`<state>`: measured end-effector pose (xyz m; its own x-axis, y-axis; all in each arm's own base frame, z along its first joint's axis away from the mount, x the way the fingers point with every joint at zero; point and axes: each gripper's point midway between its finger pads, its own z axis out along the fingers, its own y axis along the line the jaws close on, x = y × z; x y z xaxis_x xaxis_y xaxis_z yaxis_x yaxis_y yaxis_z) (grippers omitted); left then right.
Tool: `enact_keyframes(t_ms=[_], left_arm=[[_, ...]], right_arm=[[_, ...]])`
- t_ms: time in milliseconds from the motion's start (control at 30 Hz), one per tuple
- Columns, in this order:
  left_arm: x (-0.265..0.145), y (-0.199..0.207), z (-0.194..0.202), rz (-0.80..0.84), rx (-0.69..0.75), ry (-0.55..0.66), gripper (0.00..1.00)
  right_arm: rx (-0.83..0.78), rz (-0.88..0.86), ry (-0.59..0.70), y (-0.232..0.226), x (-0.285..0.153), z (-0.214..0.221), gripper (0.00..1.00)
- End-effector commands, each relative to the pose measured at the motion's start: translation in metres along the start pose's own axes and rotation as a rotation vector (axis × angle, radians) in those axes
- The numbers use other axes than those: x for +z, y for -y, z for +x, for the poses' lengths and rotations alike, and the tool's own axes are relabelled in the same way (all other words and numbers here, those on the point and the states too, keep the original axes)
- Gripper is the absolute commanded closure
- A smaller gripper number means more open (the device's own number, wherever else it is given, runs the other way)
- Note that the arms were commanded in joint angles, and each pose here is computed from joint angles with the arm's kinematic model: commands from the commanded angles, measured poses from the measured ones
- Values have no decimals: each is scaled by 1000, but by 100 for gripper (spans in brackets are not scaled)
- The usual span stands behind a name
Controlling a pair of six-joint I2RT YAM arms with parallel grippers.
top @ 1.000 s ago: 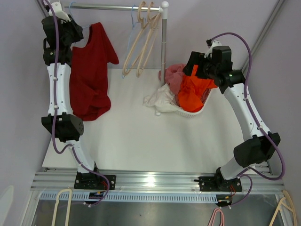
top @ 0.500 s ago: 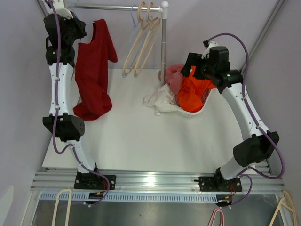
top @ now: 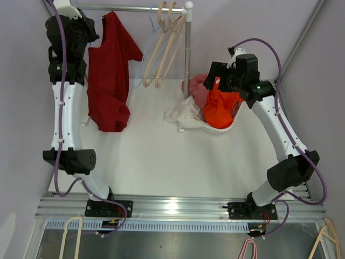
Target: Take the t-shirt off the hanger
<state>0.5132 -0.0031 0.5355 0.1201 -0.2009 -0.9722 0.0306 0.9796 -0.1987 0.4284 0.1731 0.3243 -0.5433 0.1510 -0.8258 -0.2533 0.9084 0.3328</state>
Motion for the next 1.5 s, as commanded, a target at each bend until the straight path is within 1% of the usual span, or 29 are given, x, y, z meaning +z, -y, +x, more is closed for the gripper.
enact_keyframes(t_ms=[0, 33, 67, 100, 133, 167, 200, 233, 300, 333, 400, 433, 500, 567, 600, 667, 833, 867, 1100, 1233, 1267, 1300, 1333, 1367, 1400, 1467], left_arm=[[-43, 21, -57, -19, 10, 155, 99], [-50, 20, -59, -42, 8, 163, 99], [-55, 25, -58, -49, 2, 158, 99], [-59, 26, -56, -68, 4, 150, 99], [-65, 15, -58, -149, 0, 159, 99], [-73, 21, -56, -172, -1, 143, 99], [-79, 18, -58, -211, 4, 145, 99], [-88, 4, -60, -318, -3, 151, 99], [-102, 6, -56, -376, -12, 129, 99], [-112, 2, -56, -435, -20, 132, 99], [-121, -1, -49, -485, -20, 107, 99], [-126, -1, -46, -511, -20, 100, 99], [-139, 1, -45, -568, 9, 96, 99], [-148, 5, -35, -638, 57, 81, 99], [-154, 5, -37, -654, 98, 78, 99], [-155, 12, -28, -662, 93, 81, 99], [-167, 19, -21, -636, 80, 75, 99], [-168, 20, -19, -636, 86, 70, 99], [-168, 32, -16, -585, 79, 61, 99], [-165, 39, -12, -546, 78, 49, 99], [-165, 40, -11, -535, 58, 50, 99], [-165, 41, -11, -524, 52, 51, 99], [-163, 43, -2, -516, 64, 38, 99], [-163, 45, -1, -494, 55, 39, 99], [-164, 45, -4, -491, 41, 54, 99], [-160, 46, 2, -490, 60, 45, 99]], right_arm=[[-38, -50, 73, -23, -17, -15, 0], [-46, -70, 87, -30, -22, -16, 1], [-64, -103, 123, -40, -36, -22, 1], [-85, -149, 145, -56, -42, -22, 0], [-103, -162, 148, -62, -46, -16, 0], [-124, -198, 158, -75, -53, -14, 1], [-156, -246, 202, -90, -71, -20, 0], [-207, -305, 194, -113, -78, -6, 1], [-268, -398, 254, -143, -104, -5, 1], [-323, -484, 259, -170, -114, 10, 0], [-374, -589, 284, -196, -135, 23, 0], [-401, -662, 262, -215, -142, 44, 0], [-406, -780, 307, -238, -162, 49, 0], [-386, -879, 314, -259, -172, 64, 1], [-388, -922, 308, -267, -176, 70, 1], [-391, -964, 296, -282, -179, 86, 1], [-343, -926, 337, -300, -159, 105, 1], [-324, -923, 365, -305, -156, 102, 1], [-313, -869, 345, -335, -122, 124, 1], [-312, -829, 355, -346, -105, 117, 0], [-307, -806, 359, -346, -101, 115, 1], [-310, -792, 352, -346, -95, 117, 4], [-310, -788, 355, -347, -95, 116, 8], [-311, -786, 365, -348, -96, 112, 18], [-311, -786, 369, -347, -97, 111, 43], [-307, -783, 367, -345, -100, 108, 78]])
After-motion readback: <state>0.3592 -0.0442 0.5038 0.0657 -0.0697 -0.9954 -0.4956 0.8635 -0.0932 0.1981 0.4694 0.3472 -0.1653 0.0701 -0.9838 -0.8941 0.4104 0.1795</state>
